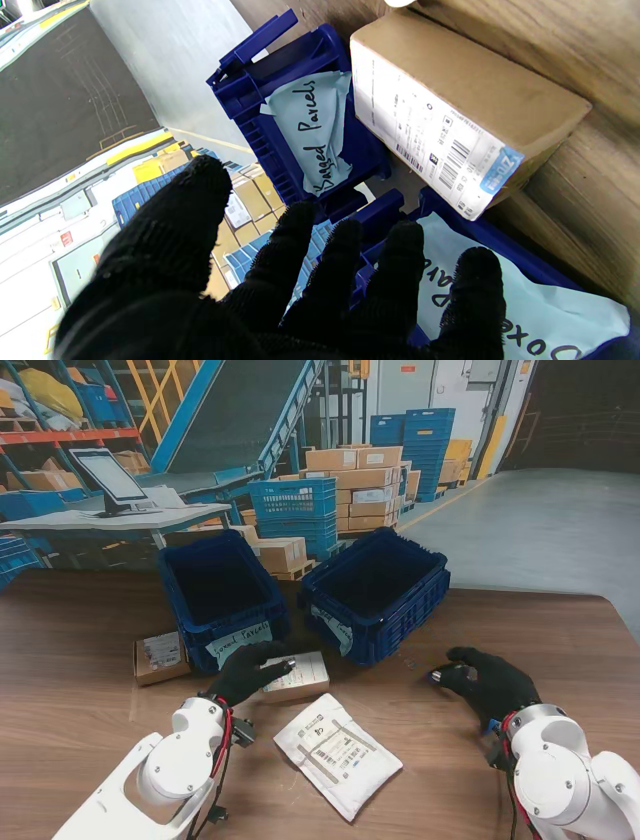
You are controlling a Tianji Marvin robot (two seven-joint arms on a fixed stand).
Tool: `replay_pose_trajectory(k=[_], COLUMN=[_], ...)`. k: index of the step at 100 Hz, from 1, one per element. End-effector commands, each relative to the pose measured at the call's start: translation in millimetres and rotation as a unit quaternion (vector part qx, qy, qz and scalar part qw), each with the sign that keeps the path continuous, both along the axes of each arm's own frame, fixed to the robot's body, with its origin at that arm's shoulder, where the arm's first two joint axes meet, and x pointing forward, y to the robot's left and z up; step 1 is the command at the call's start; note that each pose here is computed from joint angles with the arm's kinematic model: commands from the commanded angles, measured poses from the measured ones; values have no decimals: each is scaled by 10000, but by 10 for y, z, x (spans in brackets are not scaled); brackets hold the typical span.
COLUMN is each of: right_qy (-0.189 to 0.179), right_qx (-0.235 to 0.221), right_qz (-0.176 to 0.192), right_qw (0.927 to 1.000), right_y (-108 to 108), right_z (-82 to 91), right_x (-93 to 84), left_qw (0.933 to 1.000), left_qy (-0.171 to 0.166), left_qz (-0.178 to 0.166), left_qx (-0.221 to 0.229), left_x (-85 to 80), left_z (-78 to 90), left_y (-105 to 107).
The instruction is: Scan and sort packages by packaging type
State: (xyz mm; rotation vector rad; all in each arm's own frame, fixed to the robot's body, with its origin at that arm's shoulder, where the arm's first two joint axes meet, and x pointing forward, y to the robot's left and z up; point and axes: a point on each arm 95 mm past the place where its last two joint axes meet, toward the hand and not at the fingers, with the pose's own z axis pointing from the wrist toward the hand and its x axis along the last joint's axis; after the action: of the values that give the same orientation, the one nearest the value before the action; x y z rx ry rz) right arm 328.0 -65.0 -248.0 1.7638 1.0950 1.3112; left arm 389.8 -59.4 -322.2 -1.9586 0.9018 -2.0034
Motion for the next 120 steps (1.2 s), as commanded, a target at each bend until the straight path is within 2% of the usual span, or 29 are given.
replay_pose_trajectory(k=[1, 27, 63, 91, 120], right_qy=[167, 476, 895, 1106, 1111], right_qx=[-80, -447, -540, -471, -632], right_qz=[-32, -28, -20, -113, -310], right_qw=[9998, 9979, 9945, 9927, 9913], right_y=[-39, -161, -289, -392, -461], right_z=[-59, -130, -284, -406, -506], right_x=[-29, 21, 92, 118, 196], left_qw=[9999, 9999, 9998, 9998, 9998], left_qy=[20, 0, -36, -47, -74], left_qz=[-48, -6, 48, -39, -55], left_qx=[-96, -137, -198, -215, -187], left_x=[-15, 5, 15, -3, -10], left_z=[-13, -1, 29, 32, 41], left_y=[-34, 20, 40, 34, 40])
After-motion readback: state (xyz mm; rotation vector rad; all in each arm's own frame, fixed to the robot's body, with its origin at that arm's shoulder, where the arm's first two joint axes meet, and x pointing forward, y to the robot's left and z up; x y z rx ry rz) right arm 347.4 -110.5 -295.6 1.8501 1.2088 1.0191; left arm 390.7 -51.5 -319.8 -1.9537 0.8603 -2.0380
